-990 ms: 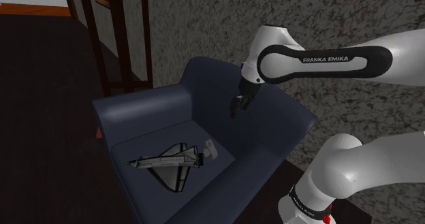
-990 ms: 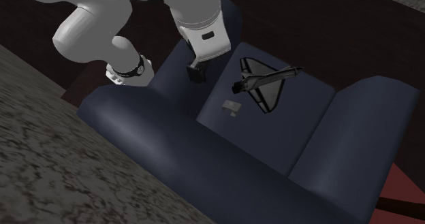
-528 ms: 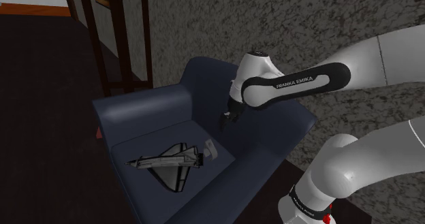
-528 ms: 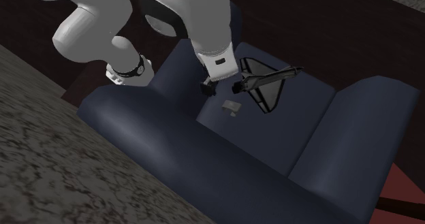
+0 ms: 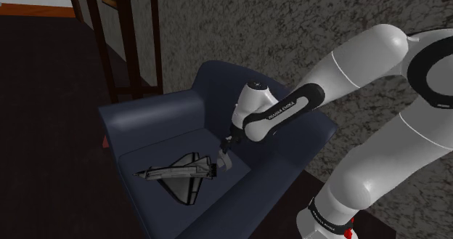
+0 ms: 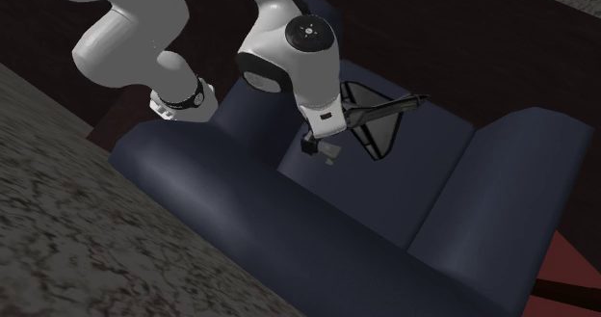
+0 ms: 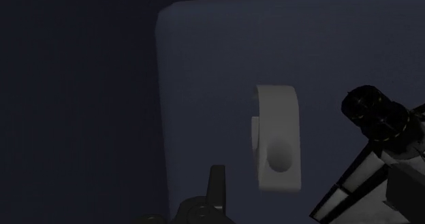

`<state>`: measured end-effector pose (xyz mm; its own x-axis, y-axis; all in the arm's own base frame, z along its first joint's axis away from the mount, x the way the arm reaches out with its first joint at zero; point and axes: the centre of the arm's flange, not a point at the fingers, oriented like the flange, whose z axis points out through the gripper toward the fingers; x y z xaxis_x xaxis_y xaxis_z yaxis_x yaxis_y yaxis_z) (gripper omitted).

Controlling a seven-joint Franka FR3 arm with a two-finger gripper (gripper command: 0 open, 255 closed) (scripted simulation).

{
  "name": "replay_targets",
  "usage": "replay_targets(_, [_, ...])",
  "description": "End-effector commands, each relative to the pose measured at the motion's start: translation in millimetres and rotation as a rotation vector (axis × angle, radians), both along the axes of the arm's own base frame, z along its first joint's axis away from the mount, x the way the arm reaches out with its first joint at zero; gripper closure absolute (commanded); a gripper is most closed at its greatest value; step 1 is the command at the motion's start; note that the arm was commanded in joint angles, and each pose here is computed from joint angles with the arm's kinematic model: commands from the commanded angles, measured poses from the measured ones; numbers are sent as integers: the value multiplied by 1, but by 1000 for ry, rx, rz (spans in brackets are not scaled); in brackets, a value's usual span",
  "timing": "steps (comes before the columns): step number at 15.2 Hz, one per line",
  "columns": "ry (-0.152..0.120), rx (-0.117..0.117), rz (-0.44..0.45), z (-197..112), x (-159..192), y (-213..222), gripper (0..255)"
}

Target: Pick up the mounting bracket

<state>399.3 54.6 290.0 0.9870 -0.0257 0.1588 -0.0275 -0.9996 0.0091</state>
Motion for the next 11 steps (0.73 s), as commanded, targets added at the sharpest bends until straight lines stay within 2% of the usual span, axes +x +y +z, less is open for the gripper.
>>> replay_targets(1, [-13, -5, -11, -25, 9, 1, 0])
replay_targets(4, [-27, -16, -29, -62, 22, 4, 0])
replay_targets(11, [-29, -18, -32, -100, 24, 4, 0])
